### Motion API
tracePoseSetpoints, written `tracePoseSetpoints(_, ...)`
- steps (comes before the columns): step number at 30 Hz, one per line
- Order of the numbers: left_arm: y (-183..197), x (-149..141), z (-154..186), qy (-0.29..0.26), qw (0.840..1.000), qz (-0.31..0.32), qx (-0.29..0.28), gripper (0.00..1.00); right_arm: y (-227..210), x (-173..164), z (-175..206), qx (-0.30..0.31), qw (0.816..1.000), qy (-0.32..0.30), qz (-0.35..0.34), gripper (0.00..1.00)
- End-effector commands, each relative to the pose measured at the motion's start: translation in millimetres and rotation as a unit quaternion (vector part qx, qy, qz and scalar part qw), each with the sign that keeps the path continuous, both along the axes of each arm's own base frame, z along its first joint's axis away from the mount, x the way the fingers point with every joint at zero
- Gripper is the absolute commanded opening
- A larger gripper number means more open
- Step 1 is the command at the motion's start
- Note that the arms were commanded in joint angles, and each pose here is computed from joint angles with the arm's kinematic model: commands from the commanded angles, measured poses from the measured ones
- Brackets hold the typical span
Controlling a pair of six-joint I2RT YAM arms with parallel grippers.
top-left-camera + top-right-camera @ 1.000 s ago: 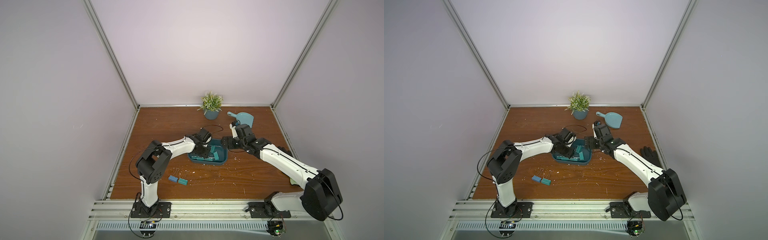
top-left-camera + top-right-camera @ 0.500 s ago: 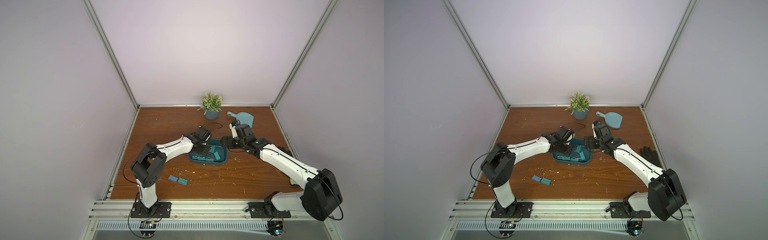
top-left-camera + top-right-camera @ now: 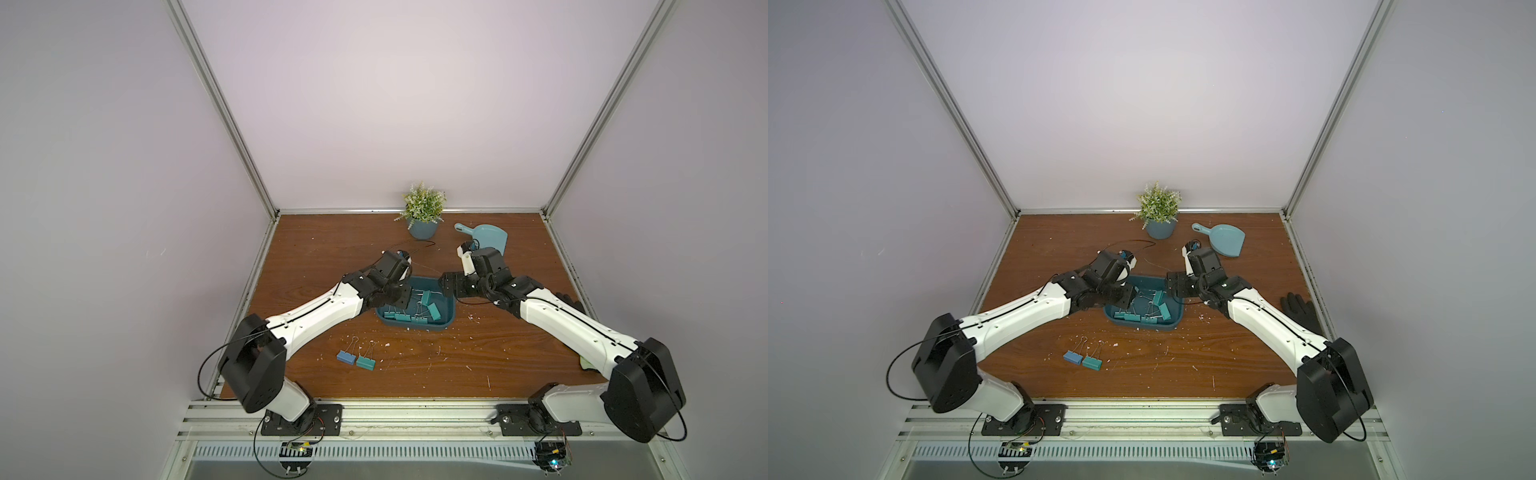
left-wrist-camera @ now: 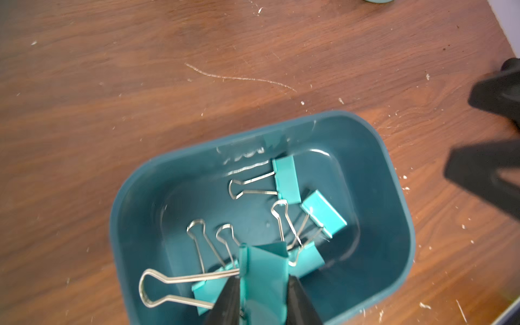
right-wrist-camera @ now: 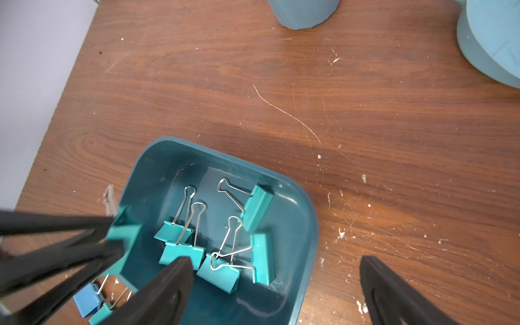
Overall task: Take out the binder clips from the storage box
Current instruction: Place the binder clip at the center of the board.
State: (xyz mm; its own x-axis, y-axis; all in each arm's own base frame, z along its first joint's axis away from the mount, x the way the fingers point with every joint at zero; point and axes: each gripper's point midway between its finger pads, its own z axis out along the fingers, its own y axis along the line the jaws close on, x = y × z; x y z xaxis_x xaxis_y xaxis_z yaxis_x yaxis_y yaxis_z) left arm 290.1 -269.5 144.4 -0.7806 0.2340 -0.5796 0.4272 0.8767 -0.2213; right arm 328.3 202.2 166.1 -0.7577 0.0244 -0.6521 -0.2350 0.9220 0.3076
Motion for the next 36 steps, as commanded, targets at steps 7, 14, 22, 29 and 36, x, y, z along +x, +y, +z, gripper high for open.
tracePoseSetpoints(7, 5.5, -84.3, -23.4, 0.038, 0.999, -0.018, -0.004, 0.30, 3.0, -16.7, 22.3, 0.034, 0.999, -0.028, 0.002, 0.99)
tracePoseSetpoints(14, 11.3, -122.0, -53.2, 0.054, 0.997, -0.046, -0.002, 0.30, 7.3, -35.3, 19.3, 0.039, 0.999, -0.025, -0.001, 0.99)
tracePoseSetpoints(22, 21.1, -132.6, -86.3, 0.068, 0.995, -0.066, 0.022, 0.30, 11.4, -49.7, 15.0, 0.031, 0.999, -0.020, -0.005, 0.99)
tracePoseSetpoints(29, 14.5, -133.9, -103.8, 0.079, 0.993, -0.085, 0.032, 0.30, 11.4, -53.8, 15.5, 0.028, 0.999, -0.021, -0.008, 0.99)
tracePoseSetpoints(36, 15.5, -134.9, -110.6, 0.086, 0.992, -0.085, 0.042, 0.35, 12.5, -54.7, 14.6, 0.026, 0.999, -0.022, -0.005, 0.99)
